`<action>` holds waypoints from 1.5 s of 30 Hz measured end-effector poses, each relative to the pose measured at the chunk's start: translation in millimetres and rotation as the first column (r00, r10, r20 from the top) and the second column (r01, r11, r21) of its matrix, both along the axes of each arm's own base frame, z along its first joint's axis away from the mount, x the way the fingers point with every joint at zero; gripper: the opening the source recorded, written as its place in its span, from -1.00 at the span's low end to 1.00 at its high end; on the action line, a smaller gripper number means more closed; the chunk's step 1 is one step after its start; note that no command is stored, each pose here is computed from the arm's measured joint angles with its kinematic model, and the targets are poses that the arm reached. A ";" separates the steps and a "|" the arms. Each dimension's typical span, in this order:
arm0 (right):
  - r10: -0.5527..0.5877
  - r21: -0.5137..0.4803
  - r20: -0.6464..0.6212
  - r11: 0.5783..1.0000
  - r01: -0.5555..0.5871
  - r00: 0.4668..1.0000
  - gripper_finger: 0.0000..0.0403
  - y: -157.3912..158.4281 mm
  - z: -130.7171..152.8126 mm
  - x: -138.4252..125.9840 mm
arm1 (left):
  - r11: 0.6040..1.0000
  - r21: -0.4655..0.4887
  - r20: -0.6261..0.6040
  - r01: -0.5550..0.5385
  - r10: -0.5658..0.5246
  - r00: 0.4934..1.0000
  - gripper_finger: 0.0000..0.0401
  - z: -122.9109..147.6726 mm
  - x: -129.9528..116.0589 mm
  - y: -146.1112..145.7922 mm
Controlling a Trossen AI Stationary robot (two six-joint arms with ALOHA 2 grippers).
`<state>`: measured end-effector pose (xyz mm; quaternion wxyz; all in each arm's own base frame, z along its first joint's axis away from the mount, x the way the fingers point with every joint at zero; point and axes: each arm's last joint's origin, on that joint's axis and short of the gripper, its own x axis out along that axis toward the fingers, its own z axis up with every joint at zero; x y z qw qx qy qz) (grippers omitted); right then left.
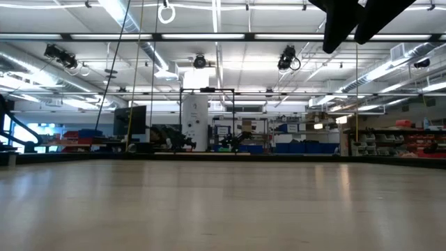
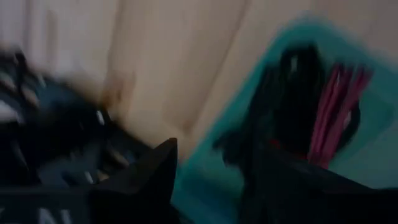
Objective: Pick and place USB-C Cables
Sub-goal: Move the green bin to the center of the table
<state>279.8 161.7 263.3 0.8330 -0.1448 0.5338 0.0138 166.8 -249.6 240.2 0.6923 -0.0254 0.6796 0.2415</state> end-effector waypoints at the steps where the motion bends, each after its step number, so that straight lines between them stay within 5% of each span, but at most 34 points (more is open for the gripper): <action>1: -0.004 -0.003 0.005 1.000 0.004 1.000 0.17 0.0 0.1 0.1 | 0.999 0.013 0.023 0.031 -0.031 0.999 0.09 1.0 6.4 3.2; 4: -0.026 -0.007 0.028 1.000 0.026 0.999 0.15 0.0 1.2 0.8 | 0.984 0.093 0.167 0.155 -0.169 0.971 0.05 7.0 29.0 10.2; 8: -0.064 -0.020 0.065 0.998 0.066 0.996 0.11 -1.6 4.2 0.3 | 0.907 0.340 0.391 0.248 -0.377 0.840 0.02 13.4 56.4 15.0; 11: -0.129 -0.056 0.094 0.989 0.135 0.987 0.06 -5.4 6.8 -2.7 | 0.855 0.462 0.432 0.236 -0.449 0.782 0.02 16.8 74.9 23.6; 16: -0.285 -0.123 0.185 0.943 0.310 0.941 -0.02 -22.7 14.1 -5.4 | 0.815 0.544 0.432 0.200 -0.477 0.766 -0.02 20.1 111.3 48.5; 28: -0.347 -0.344 -0.008 0.882 0.323 0.938 -0.07 -89.5 4.7 2.3 | 0.931 0.267 0.385 0.250 -0.340 0.858 -0.59 17.5 192.8 179.4; 32: -0.328 -0.243 -0.128 0.925 0.291 0.936 -0.28 -107.8 -5.6 7.5 | 0.947 0.212 0.419 0.240 -0.310 0.854 -0.91 18.7 202.4 209.6; 37: -0.316 -0.177 -0.186 0.942 0.285 0.930 -0.91 -128.0 -12.8 11.9 | 0.953 0.153 0.424 0.263 -0.304 0.853 -0.97 18.2 205.0 226.8; 41: -0.338 -0.224 -0.174 0.928 0.297 0.925 -0.96 -144.3 -12.5 14.0 | 0.951 0.126 0.422 0.284 -0.310 0.852 -0.98 18.4 205.4 237.0; 45: -0.317 -0.159 -0.130 0.942 0.296 0.940 -0.98 -152.3 -5.8 17.6 | 0.949 0.156 0.470 0.276 -0.317 0.824 -0.99 36.0 199.8 247.7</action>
